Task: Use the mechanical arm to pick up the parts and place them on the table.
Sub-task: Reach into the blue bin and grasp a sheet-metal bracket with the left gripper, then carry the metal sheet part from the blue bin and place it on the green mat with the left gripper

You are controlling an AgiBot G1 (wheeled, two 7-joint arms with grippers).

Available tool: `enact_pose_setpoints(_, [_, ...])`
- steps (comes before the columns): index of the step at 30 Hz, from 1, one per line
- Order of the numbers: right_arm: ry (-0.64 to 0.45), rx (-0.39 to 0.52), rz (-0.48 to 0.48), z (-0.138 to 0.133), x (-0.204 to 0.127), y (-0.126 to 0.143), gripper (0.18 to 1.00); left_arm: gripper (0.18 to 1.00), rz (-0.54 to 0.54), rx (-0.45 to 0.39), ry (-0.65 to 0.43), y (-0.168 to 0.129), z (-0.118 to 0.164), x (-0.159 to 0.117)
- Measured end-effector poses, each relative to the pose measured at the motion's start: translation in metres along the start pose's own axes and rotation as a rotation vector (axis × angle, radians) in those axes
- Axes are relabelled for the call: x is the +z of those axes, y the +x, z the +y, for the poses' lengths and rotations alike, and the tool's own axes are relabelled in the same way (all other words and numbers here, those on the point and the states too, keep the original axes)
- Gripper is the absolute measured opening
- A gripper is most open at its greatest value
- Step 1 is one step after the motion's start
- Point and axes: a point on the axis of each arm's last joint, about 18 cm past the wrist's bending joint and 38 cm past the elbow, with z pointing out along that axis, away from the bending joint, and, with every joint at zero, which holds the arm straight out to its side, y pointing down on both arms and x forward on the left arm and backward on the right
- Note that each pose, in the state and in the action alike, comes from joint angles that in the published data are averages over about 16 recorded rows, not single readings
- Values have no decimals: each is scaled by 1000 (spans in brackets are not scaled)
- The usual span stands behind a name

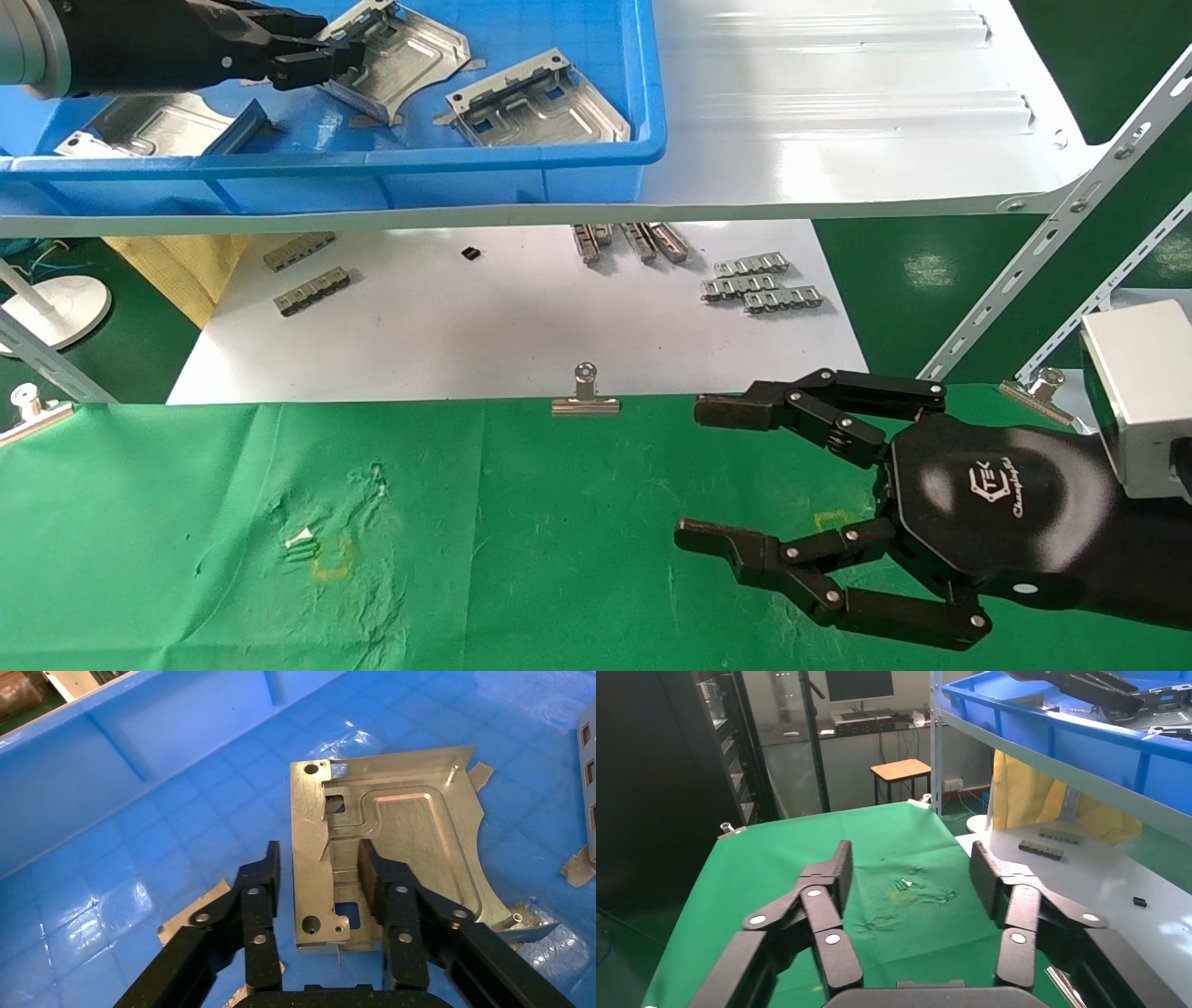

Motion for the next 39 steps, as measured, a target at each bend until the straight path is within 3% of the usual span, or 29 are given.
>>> enact_pose_setpoints(9, [0, 0, 0, 0, 0, 0, 752, 383, 23, 2, 48, 0, -8, -7])
enact_pose_setpoints(15, [0, 0, 0, 0, 0, 0, 866, 303, 120, 21, 152, 8, -26, -25])
enact_pose_setpoints(24, [0, 0, 0, 0, 0, 0, 967, 272, 331, 143, 322, 31, -43, -73])
enact_pose_setpoints(32, [0, 0, 0, 0, 0, 0, 997, 271, 401, 293, 374, 36, -22, -109])
enact_pose_setpoints(39, [0, 0, 0, 0, 0, 0, 1000, 271, 399, 411, 355, 36, 20, -141])
